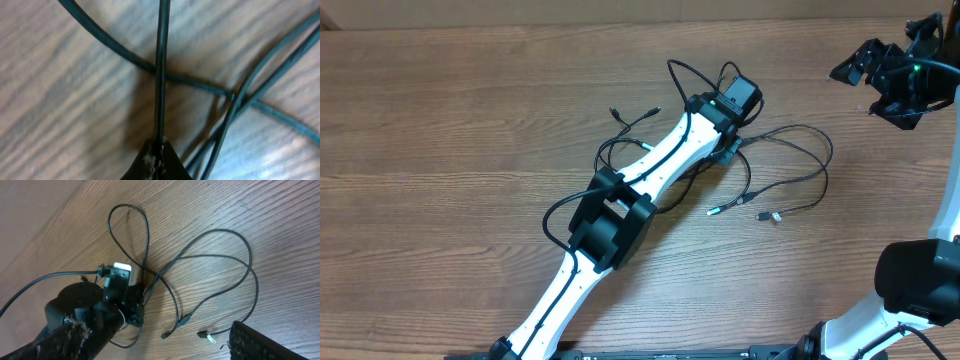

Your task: Untangle cables

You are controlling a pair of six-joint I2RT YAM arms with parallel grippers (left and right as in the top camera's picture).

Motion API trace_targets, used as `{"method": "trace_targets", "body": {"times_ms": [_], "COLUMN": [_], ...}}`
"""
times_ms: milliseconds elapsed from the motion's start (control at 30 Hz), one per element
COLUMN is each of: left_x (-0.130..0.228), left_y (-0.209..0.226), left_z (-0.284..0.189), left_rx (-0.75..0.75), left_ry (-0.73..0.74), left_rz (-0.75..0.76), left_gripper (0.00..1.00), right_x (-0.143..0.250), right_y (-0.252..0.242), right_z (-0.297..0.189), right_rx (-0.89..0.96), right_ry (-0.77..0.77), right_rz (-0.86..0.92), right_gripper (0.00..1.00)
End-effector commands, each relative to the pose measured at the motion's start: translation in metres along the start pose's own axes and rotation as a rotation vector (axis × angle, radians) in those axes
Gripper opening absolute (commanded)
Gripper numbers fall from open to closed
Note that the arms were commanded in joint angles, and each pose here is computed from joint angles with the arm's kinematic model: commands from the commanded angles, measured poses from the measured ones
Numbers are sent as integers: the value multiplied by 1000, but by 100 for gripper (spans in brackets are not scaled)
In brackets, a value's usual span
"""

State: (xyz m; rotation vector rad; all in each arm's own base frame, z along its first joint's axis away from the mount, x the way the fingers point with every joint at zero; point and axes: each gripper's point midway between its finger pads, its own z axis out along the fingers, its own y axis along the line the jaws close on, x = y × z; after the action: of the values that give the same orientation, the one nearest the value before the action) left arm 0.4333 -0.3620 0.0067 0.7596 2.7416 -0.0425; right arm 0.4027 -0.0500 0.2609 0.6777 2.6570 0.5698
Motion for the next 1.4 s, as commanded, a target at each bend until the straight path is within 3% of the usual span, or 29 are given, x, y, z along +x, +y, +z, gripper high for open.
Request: {"method": "trace_targets", "body": {"times_ms": [0,200,267,433,733,1100,1367], "left_x": [-40,-82,-81,-53,7,52,92], "left_y": [14,33,35,53,87,100,88], "left_z": [-74,-241,-299,-381,-433,-542,-596], "left_rx": [-4,68,133,238,370,565,580], "left_ry": [-148,-446,-538,-621,-575,-799,-915], "left_rz": [-60,-101,-81,-84,-145,-172,-157], "left_gripper": [4,4,4,4,4,4,4], "right_x": [-1,-1,-1,-2,1,18,24], "right_y": [0,0,0,0,8,33,31], "right_z": [1,1,1,1,4,14,14], "right_rx": [-1,-1,-1,-3,-9,-24,-16], "right_ry": [0,0,0,-3,3,46,71], "right_rz": [-9,-9,-9,-11,-30,-93,-108], "right_gripper": [91,91,92,92,92,92,93]}}
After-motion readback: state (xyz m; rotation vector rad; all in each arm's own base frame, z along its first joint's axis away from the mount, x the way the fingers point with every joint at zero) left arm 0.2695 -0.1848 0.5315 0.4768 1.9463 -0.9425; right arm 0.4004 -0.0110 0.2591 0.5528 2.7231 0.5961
